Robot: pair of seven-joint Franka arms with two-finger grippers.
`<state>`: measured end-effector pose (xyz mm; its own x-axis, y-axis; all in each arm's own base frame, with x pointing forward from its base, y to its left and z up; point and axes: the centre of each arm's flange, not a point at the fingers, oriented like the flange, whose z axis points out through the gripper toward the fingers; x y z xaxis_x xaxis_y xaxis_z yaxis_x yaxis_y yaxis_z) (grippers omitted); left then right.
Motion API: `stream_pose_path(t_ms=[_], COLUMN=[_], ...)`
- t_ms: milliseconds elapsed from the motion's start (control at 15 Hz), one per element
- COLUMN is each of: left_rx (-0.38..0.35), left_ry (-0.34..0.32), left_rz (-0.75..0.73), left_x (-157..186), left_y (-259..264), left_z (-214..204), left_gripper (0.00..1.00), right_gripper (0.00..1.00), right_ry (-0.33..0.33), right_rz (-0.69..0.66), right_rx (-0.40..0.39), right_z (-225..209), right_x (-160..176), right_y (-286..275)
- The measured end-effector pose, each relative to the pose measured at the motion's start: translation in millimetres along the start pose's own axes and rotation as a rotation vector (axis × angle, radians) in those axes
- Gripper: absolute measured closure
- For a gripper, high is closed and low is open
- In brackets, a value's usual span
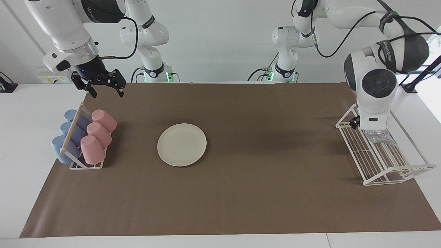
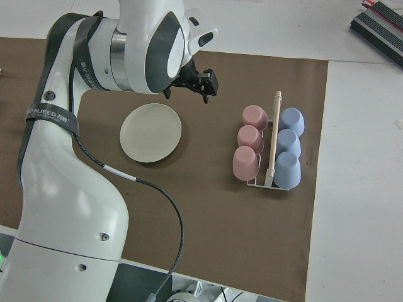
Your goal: Wipe plate with sponge
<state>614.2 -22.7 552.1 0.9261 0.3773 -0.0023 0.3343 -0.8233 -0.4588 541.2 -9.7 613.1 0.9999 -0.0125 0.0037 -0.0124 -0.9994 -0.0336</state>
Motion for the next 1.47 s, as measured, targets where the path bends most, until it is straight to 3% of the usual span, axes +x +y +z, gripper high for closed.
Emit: stream_pose_path(t_ms=[267,600,800,1000,1467], left_rx=[-0.301,-0.448,-0.479,-0.493,-0.481], left_ry=[-0.007,-0.019,-0.043,-0.008,-0.047], left_rz=[0.06,0.193,0.233,0.23,0.243], left_x=[-28.2,-67.5,-80.7,-76.5,-78.9], left_y=[-57.8,-96.1,-96.6,-83.9,-80.1], left_z=[-53.5,-83.3,-69.3,-53.9,-48.5], left_gripper=[0.0,0.0,0.0,0.0,0.0], right_gripper=[0.0,0.0,0.0,0.0,0.0], right_ry=[0.0,0.0,0.001,0.004,0.006], right_rz=[0.0,0.0,0.0,-0.002,-0.007], right_rx=[0.0,0.0,0.0,0.0,-0.001], right_z=[0.0,-0.1,-0.4,-2.2,-4.3], right_x=[0.0,0.0,0.0,0.2,-0.2], right_y=[0.0,-0.1,-0.1,-3.6,-13.5])
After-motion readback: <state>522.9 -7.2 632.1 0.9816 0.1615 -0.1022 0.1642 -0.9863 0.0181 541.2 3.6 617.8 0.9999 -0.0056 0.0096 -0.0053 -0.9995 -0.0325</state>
